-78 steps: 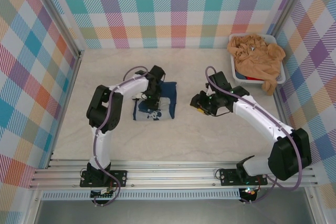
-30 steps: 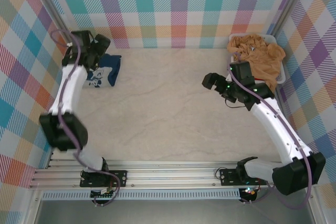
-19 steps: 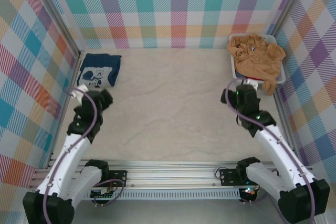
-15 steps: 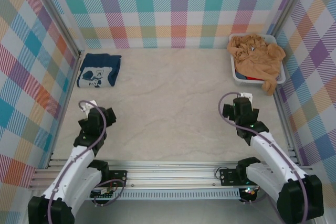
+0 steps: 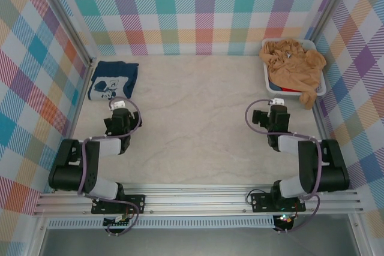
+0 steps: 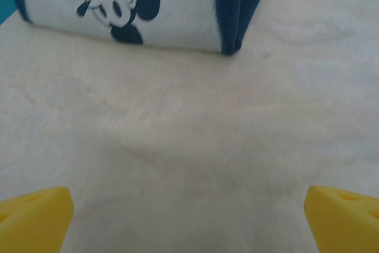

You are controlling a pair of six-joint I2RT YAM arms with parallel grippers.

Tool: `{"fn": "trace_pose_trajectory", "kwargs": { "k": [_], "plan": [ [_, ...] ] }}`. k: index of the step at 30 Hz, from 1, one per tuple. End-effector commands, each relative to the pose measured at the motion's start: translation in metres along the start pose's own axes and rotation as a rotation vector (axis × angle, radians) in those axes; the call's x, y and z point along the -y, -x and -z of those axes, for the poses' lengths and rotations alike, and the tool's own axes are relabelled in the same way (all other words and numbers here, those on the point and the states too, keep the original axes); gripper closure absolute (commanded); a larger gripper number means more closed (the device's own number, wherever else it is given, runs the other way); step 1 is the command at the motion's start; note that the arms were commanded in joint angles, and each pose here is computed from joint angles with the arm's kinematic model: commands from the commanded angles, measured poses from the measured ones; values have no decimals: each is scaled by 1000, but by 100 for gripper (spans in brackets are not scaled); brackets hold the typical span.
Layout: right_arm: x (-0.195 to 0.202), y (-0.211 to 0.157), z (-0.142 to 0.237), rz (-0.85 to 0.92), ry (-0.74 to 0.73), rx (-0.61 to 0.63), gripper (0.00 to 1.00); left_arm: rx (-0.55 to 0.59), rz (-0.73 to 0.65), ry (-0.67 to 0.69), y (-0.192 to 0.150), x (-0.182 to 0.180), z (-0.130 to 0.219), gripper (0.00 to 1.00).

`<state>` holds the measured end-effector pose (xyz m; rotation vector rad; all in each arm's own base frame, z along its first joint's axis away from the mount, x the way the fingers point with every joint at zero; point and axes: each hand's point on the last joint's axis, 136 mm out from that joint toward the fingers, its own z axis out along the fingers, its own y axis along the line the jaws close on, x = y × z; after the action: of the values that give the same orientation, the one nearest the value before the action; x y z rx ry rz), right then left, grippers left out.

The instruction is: Fold and stack the t-shirts

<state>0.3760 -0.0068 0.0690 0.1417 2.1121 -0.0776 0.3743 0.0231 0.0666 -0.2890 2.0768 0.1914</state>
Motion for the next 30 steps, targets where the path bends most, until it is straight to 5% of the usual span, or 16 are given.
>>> {"fn": "trace_pose_trajectory", "kwargs": {
  "k": [1,3,30],
  "plan": [
    [-20,34,0,19,122,174,0,159,3,-81,22,17,1,0],
    [-15,32,3,5,100,248,0,168,10,-85,19,15,4,0],
    [-14,30,-5,-2,101,181,0,134,4,-81,20,17,-4,0]
  ]
}}
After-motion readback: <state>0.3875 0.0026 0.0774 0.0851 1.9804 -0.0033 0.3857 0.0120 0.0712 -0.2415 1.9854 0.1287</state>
